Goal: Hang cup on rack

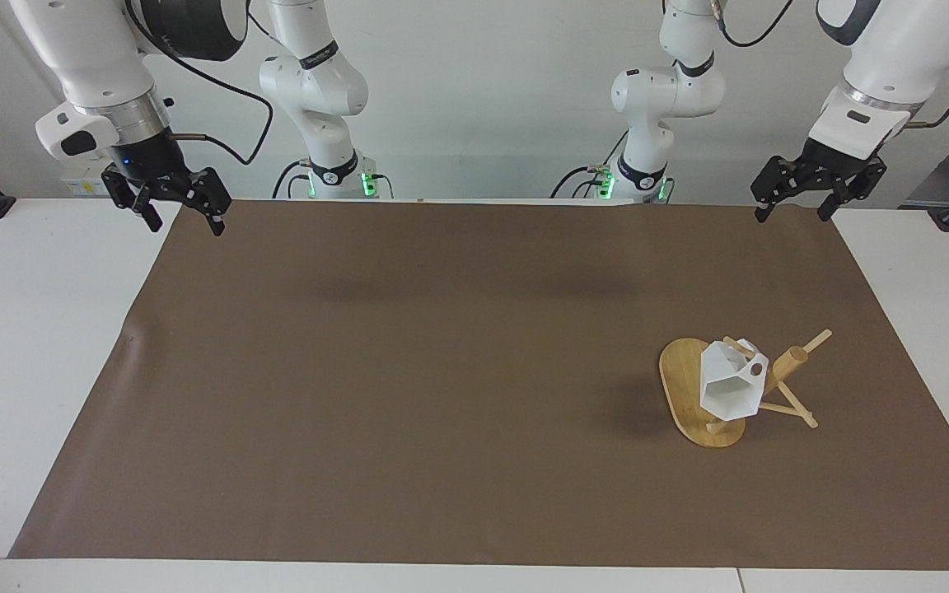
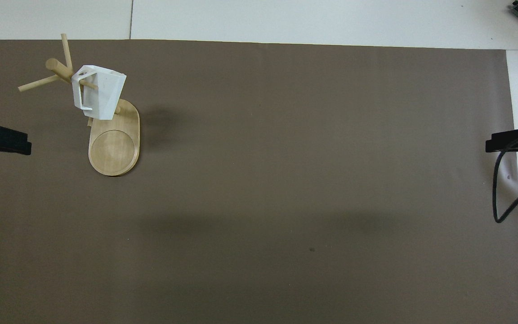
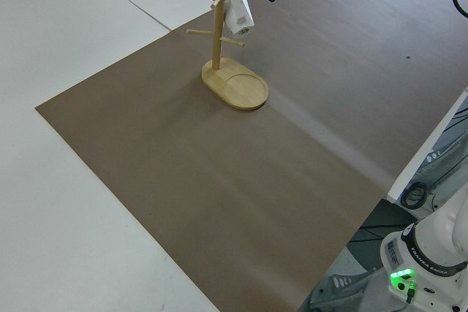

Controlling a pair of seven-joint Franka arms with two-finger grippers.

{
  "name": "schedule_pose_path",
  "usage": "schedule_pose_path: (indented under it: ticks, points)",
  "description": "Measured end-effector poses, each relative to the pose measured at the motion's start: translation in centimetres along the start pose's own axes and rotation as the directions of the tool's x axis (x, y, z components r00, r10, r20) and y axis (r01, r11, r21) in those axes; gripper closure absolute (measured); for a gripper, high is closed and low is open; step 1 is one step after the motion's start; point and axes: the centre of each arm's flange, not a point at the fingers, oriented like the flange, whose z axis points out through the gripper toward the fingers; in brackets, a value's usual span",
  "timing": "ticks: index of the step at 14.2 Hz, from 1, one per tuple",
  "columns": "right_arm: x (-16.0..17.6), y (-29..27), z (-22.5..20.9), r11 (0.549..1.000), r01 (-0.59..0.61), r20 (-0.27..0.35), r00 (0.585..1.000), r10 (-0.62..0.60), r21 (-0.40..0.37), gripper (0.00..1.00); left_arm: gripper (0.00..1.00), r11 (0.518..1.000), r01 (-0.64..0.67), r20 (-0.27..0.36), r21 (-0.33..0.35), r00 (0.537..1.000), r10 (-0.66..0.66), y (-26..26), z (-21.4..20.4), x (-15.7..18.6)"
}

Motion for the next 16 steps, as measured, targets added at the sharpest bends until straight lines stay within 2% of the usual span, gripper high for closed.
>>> schedule_pose_path:
  ticks: [2,16]
  points:
    - [0.0,0.0,0.0,1.000,0.000,0.000,1.000,0.000,0.000,0.00,0.00,1.000,-0.003,-0.014,-0.001,1.000,0.003,0.2,0.3,-0.4]
    - [0.0,0.0,0.0,1.000,0.000,0.000,1.000,0.000,0.000,0.00,0.00,1.000,0.001,0.004,-0.014,1.000,-0.001,0.1,0.0,-2.1]
